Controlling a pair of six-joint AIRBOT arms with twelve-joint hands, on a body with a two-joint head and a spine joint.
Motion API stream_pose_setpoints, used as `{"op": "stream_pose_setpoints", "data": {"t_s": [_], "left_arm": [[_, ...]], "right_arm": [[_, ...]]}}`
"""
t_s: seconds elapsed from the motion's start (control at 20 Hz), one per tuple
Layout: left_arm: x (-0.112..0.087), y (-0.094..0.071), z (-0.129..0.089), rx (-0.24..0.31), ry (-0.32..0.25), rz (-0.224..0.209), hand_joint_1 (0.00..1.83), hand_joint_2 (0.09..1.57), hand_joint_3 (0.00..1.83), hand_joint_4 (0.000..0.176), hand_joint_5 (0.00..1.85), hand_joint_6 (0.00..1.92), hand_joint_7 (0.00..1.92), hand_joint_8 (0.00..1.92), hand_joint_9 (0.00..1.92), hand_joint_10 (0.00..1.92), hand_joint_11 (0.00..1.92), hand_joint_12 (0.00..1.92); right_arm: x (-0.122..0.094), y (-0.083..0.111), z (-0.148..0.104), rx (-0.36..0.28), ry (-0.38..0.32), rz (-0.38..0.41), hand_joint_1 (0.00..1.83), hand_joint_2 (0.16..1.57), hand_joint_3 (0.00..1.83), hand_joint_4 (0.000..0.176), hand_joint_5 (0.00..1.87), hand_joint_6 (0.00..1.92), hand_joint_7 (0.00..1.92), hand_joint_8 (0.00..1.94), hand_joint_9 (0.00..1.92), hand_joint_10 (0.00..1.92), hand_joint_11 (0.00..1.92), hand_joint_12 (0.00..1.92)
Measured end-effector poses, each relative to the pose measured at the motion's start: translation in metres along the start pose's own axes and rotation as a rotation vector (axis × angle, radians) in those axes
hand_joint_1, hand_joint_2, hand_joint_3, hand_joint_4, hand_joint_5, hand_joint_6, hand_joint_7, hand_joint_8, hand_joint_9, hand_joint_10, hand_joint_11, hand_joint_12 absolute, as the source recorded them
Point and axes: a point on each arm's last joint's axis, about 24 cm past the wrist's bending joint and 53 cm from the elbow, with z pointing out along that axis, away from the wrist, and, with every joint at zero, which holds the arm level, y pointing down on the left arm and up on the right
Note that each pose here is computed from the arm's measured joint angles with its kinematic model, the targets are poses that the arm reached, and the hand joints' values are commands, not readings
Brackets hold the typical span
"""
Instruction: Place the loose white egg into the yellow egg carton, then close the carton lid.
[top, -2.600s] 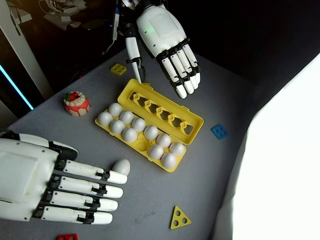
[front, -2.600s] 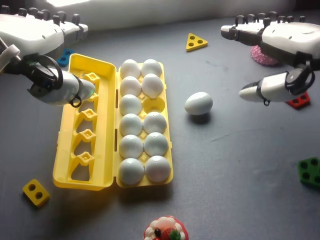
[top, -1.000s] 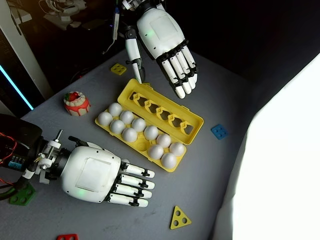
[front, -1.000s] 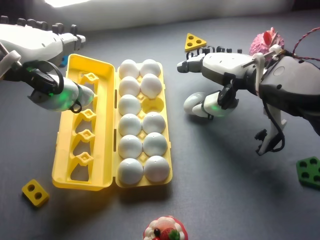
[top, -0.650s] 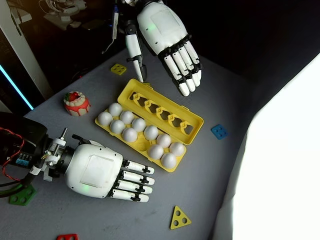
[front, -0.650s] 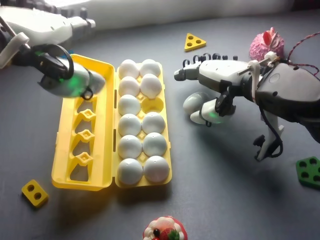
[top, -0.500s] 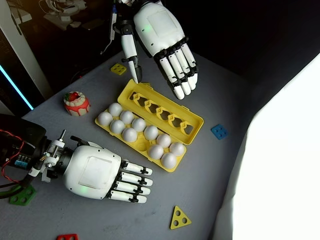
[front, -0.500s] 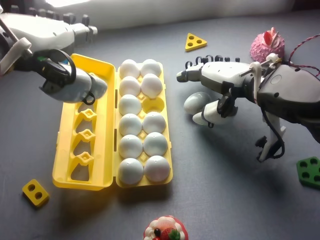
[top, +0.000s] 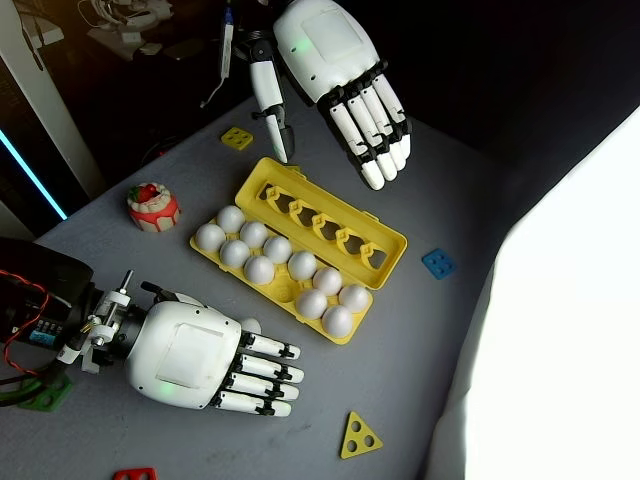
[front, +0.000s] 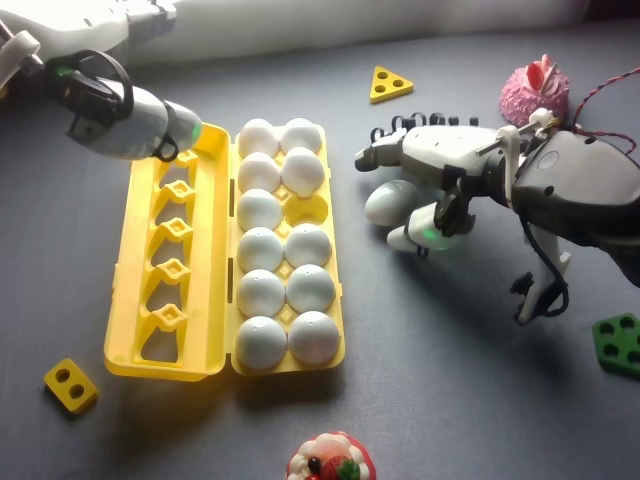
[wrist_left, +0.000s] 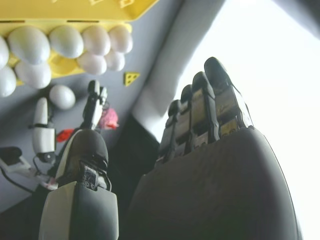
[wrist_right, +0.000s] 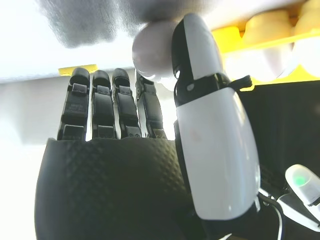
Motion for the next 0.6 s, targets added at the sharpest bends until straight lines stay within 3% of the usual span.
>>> {"op": "stream_pose_setpoints", "data": {"t_s": [0.15, 0.25, 0.45, 0.6], "left_arm": [[0.0006, -0.0018, -0.0012, 0.002, -0.002, 0.007, 0.15, 1.33, 0.01, 0.007, 0.00, 0.00, 0.09, 0.00, 0.11, 0.00, 0.00, 0.63], [-0.0014, -0.0040, -0.0027, 0.005, -0.015, 0.028, 0.19, 1.32, 0.00, 0.006, 0.00, 0.00, 0.08, 0.00, 0.10, 0.00, 0.00, 0.64], [-0.0027, -0.0019, -0.0034, 0.004, -0.018, 0.027, 0.25, 1.30, 0.00, 0.005, 0.00, 0.00, 0.10, 0.00, 0.11, 0.00, 0.00, 0.62], [-0.0013, 0.0011, -0.0027, 0.001, -0.014, 0.031, 0.19, 1.32, 0.00, 0.000, 0.01, 0.00, 0.11, 0.00, 0.11, 0.00, 0.00, 0.61]], "right_arm": [[0.0012, 0.0003, 0.0000, -0.001, 0.005, -0.001, 1.13, 1.11, 0.03, 0.000, 0.14, 0.43, 0.05, 0.00, 0.00, 0.00, 0.00, 0.00], [0.0011, 0.0003, 0.0000, -0.001, 0.005, -0.001, 1.17, 1.09, 0.02, 0.000, 0.14, 0.46, 0.05, 0.00, 0.00, 0.00, 0.00, 0.00], [-0.0017, 0.0006, 0.0003, -0.004, -0.004, -0.015, 1.15, 1.11, 0.03, 0.000, 0.12, 0.47, 0.03, 0.00, 0.00, 0.00, 0.00, 0.00], [-0.0033, 0.0021, 0.0004, -0.010, -0.010, -0.029, 1.12, 1.11, 0.03, 0.000, 0.10, 0.57, 0.04, 0.00, 0.00, 0.00, 0.00, 0.00]]}}
